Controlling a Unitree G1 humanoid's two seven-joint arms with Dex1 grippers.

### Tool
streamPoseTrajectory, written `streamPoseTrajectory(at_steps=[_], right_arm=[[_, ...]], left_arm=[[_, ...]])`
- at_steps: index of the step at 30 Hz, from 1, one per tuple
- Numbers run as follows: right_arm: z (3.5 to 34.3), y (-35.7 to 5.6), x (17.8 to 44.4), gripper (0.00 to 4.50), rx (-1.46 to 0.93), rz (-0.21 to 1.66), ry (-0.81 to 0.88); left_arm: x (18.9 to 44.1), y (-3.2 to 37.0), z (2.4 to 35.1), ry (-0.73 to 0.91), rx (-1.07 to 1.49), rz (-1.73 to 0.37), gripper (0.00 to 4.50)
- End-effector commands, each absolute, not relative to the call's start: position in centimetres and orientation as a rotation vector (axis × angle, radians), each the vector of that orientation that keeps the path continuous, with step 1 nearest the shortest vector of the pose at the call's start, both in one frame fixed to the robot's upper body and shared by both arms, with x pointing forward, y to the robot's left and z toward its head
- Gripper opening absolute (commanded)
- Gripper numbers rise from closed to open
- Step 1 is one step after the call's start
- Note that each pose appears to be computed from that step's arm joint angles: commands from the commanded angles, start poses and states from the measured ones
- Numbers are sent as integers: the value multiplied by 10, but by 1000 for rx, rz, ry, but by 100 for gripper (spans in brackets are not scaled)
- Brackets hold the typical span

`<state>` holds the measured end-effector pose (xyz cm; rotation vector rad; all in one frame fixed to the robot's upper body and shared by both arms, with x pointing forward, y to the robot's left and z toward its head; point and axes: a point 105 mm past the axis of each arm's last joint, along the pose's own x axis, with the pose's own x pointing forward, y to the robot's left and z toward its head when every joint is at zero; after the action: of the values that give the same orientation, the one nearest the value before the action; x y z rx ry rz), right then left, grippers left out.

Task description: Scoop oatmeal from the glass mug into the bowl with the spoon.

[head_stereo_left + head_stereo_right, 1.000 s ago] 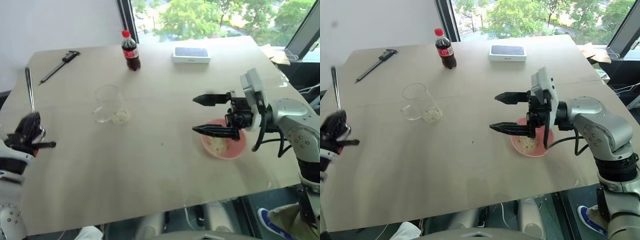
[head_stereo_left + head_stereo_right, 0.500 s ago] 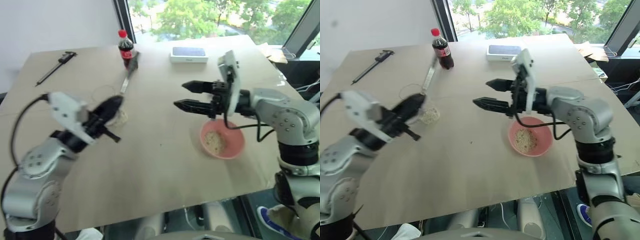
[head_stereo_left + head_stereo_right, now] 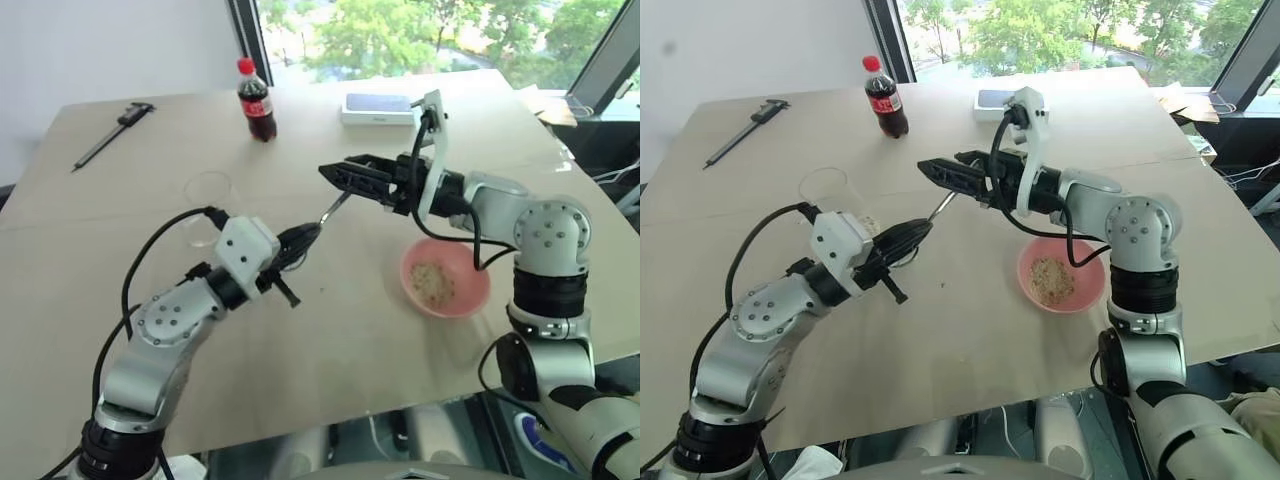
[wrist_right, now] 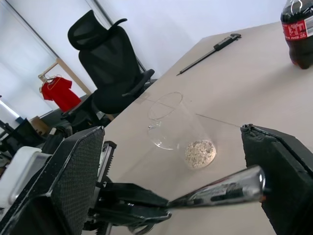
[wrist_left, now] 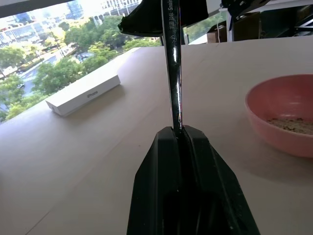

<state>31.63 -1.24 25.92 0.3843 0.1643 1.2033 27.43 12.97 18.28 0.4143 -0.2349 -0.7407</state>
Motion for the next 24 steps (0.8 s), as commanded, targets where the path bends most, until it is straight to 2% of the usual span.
streamPoseTrajectory(at_steps=[1, 4, 22, 24], right_arm=[[272, -11, 309, 425, 382, 1239, 135], [266, -11, 311, 329, 369, 1224, 159], [256, -9, 321, 329, 365, 1181, 176], [257, -10, 322, 276, 367, 1178, 169]], left_arm=[[273, 124, 188, -294, 443, -744, 1], [275, 123, 189, -309, 443, -732, 0], [275, 115, 188, -327, 431, -735, 0], [275, 115, 187, -324, 432, -737, 0]])
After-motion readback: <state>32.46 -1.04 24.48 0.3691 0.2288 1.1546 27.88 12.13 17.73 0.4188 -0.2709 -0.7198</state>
